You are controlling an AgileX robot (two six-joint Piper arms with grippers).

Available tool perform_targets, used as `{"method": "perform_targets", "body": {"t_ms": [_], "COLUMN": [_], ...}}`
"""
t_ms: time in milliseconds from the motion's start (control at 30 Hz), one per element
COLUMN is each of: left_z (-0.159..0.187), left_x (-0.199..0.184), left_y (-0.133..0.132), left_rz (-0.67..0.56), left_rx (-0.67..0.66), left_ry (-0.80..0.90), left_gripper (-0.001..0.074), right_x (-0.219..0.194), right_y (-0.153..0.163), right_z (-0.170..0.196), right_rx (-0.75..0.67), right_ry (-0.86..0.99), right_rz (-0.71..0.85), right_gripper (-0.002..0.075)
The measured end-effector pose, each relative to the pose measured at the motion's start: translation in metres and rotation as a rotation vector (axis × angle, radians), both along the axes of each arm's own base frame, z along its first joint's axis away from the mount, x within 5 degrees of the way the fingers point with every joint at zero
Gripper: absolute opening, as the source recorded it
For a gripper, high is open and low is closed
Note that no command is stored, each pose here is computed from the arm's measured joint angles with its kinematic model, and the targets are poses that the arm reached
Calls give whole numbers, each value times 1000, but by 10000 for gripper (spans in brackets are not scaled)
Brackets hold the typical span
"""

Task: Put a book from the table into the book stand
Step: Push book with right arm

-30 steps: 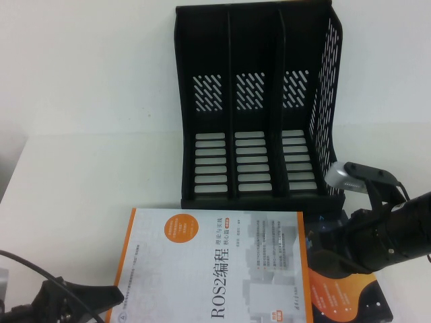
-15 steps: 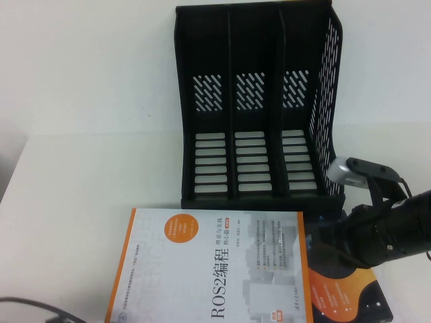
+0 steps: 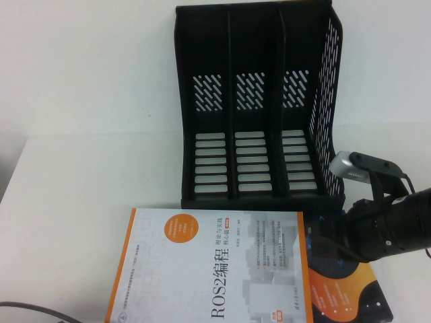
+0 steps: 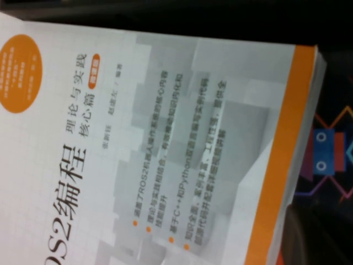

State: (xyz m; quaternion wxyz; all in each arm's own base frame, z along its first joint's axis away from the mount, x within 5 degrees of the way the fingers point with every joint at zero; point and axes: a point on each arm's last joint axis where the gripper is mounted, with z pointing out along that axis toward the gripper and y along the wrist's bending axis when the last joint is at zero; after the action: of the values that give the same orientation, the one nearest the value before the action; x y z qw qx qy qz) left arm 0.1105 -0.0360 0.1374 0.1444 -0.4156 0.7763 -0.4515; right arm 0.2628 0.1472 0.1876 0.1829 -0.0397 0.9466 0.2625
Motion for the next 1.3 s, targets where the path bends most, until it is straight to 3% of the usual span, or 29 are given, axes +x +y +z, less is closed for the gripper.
{"method": "perform_targets", "body": {"t_ms": [233, 567, 833, 1067, 1300], "left_z": [8, 44, 75, 95, 92], "left_x": [4, 42, 69, 86, 101], "left_y": [-3, 7, 18, 24, 30], "left_rz": [-63, -109, -255, -295, -333], "left_rx": [-25, 64, 291, 358, 345], "left_ry": [-74, -289, -409, -443, -344], "left_gripper": [489, 489, 489, 489, 489], "right_x": [-2, -7, -3, 2, 17], "right_y": [1, 2, 3, 6, 14], "right_z": [0, -1, -17, -26, -24], "right_rx": [6, 17, -5, -8, 6], "right_ry": [21, 67, 110, 136, 123], "right_rz": [15, 46, 35, 27, 37], "right_gripper": [2, 2, 2, 2, 2]}}
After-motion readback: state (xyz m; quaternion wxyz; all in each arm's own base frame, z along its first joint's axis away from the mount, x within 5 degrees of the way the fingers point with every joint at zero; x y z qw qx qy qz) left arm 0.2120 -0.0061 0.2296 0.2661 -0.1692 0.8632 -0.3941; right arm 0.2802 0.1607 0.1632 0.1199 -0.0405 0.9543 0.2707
